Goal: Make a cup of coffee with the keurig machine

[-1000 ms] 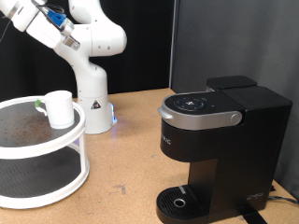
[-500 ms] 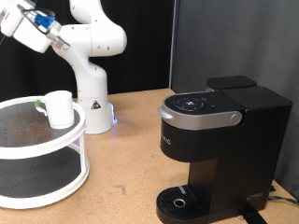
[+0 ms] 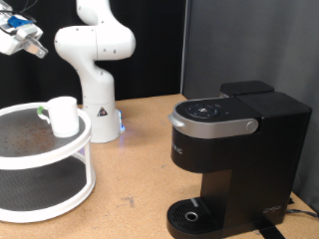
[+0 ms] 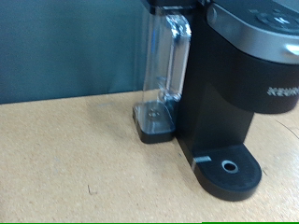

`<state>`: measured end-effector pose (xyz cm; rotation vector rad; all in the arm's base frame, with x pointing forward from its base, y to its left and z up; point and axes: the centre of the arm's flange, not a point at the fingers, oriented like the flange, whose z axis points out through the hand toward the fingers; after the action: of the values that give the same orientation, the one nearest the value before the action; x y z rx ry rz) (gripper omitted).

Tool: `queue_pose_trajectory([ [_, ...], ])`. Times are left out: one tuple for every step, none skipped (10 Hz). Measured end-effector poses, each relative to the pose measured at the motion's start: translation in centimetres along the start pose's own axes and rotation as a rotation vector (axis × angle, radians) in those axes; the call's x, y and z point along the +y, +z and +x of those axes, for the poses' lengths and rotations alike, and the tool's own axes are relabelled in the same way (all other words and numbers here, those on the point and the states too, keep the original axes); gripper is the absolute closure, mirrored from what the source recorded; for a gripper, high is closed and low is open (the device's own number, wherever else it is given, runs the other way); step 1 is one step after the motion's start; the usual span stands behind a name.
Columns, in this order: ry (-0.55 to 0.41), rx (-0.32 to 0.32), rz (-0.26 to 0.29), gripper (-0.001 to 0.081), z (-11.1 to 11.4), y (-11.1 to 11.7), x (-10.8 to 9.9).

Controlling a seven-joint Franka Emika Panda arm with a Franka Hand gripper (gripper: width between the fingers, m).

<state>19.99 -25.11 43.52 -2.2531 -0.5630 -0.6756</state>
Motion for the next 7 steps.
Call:
queue_pose_trajectory([
  [0.006, 0.0, -0.012, 0.0803, -0.5, -0.4, 0.4],
  [0.005, -0.008, -0.016, 0.0803, -1.0, -0.5, 0.8],
  [-0.001, -0.011, -0.015, 0.0803, -1.3, -0.6, 1.1],
  [-0.017, -0.02, -0.001, 0.0803, -1.7, -0.7, 1.3],
  [-0.029, -0.03, 0.016, 0.0803, -1.7, -0.8, 1.4],
  [-0.024, -0.028, 0.012, 0.0803, -1.8, -0.8, 1.4],
  [-0.022, -0.025, 0.003, 0.0803, -1.8, -0.7, 1.5],
])
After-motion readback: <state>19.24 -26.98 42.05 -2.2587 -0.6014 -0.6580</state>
